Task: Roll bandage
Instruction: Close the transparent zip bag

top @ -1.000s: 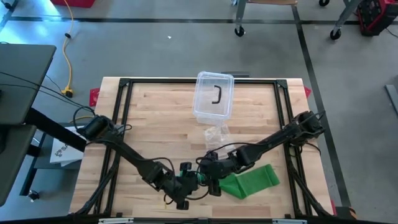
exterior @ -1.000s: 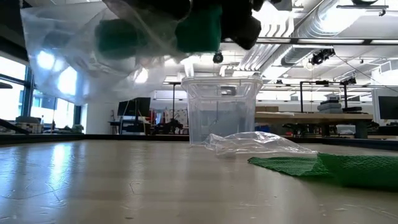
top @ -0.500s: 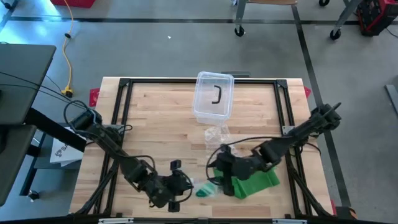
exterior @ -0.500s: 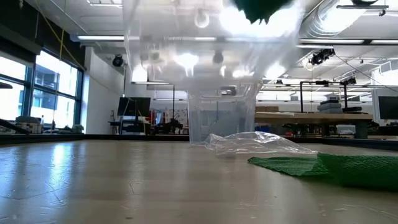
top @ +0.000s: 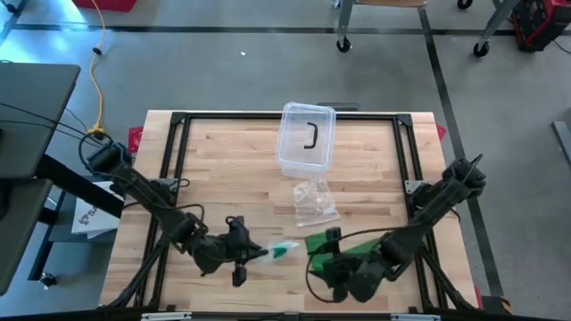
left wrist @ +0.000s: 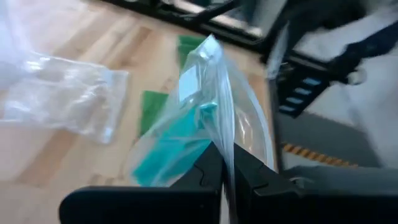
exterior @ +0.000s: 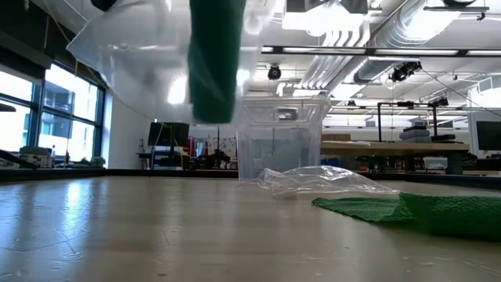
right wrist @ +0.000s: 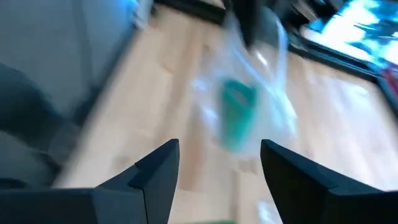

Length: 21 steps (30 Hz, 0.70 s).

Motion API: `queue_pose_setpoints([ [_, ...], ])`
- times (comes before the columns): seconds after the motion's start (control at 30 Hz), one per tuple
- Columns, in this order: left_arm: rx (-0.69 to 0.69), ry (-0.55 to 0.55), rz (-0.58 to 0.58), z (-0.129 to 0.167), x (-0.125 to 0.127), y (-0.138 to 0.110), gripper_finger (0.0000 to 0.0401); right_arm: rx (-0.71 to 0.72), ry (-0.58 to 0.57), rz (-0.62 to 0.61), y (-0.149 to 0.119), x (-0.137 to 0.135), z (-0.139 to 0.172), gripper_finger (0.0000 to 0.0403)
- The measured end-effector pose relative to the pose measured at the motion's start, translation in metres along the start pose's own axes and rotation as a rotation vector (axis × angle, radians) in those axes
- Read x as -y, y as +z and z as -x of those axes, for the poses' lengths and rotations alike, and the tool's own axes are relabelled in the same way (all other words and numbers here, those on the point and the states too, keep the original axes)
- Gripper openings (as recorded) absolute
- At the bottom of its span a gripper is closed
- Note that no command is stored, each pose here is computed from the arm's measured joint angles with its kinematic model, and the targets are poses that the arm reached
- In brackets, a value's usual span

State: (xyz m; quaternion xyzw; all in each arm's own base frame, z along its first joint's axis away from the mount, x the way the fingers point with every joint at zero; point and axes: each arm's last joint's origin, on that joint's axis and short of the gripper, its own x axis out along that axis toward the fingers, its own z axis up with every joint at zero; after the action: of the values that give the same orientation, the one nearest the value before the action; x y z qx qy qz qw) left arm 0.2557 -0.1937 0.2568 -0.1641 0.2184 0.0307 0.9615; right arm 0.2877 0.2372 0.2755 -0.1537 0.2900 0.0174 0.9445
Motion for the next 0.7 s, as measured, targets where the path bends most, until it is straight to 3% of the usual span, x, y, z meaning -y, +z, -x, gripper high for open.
queue_pose_setpoints([
  [0.1,-0.015,-0.035,0.011,-0.001,0.0,-0.004,0.0,-0.082,-0.092,0.045,-0.013,0.002,-0.023,0.0213],
  [0.27,-0.024,-0.047,0.016,0.0,0.003,-0.007,0.0,-0.075,-0.101,0.033,-0.013,0.011,-0.047,0.0183],
  [0.43,-0.025,-0.048,0.018,0.002,0.004,-0.009,0.0,0.078,0.092,0.026,0.006,0.008,-0.049,0.0141],
  [0.53,-0.02,-0.043,0.014,0.003,0.005,-0.01,0.0,0.114,0.154,-0.007,0.011,0.009,-0.05,0.0108],
  [0.7,-0.018,-0.034,-0.001,0.003,0.005,-0.01,0.0,0.048,0.062,-0.048,0.004,0.015,-0.054,0.0016],
])
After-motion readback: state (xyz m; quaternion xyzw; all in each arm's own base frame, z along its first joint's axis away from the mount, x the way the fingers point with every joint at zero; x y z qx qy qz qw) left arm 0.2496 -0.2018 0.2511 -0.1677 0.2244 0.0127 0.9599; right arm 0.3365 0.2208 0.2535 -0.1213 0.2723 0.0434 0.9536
